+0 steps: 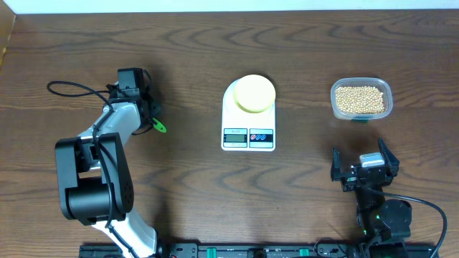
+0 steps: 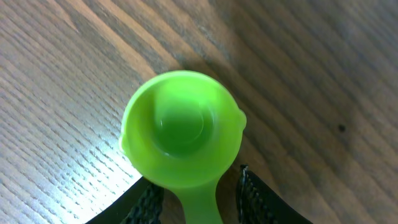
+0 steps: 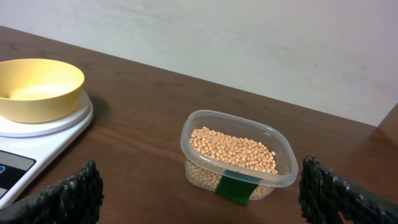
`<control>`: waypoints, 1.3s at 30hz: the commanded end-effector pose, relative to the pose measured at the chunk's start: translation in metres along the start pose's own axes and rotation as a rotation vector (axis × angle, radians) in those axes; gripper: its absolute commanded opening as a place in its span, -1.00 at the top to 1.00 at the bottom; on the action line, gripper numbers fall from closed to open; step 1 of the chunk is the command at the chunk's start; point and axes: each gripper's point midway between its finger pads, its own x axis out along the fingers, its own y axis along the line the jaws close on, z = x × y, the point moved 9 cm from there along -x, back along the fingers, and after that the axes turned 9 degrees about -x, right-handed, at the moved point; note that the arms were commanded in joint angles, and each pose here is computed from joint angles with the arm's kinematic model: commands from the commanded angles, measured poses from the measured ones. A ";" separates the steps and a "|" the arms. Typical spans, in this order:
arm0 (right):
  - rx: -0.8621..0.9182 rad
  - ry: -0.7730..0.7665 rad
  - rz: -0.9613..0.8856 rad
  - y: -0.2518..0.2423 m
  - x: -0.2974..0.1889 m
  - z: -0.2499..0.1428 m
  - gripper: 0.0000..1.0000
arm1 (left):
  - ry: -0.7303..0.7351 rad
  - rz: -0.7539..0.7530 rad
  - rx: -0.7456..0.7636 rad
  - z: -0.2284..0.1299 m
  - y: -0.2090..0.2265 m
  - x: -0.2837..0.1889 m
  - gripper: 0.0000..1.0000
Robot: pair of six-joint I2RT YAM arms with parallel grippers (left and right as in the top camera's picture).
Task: Scoop item into bowl and weigh 50g on scale
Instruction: 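Close the left gripper on the green scoop handle and lift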
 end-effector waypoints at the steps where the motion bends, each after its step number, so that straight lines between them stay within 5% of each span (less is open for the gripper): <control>1: -0.006 0.010 -0.013 -0.001 0.000 -0.001 -0.98 | 0.006 0.022 -0.004 -0.005 0.004 0.002 0.19; 22: -0.006 0.010 -0.013 -0.001 0.000 -0.001 -0.98 | -0.021 -0.003 -0.011 0.001 0.001 -0.006 0.61; 29: -0.006 0.010 -0.012 -0.001 0.000 -0.001 -0.98 | -0.097 -0.097 -0.032 0.018 -0.006 -0.048 0.62; 39: -0.006 0.010 -0.013 -0.001 0.000 -0.001 -0.98 | -0.157 -0.420 -0.137 0.031 -0.014 -0.156 0.72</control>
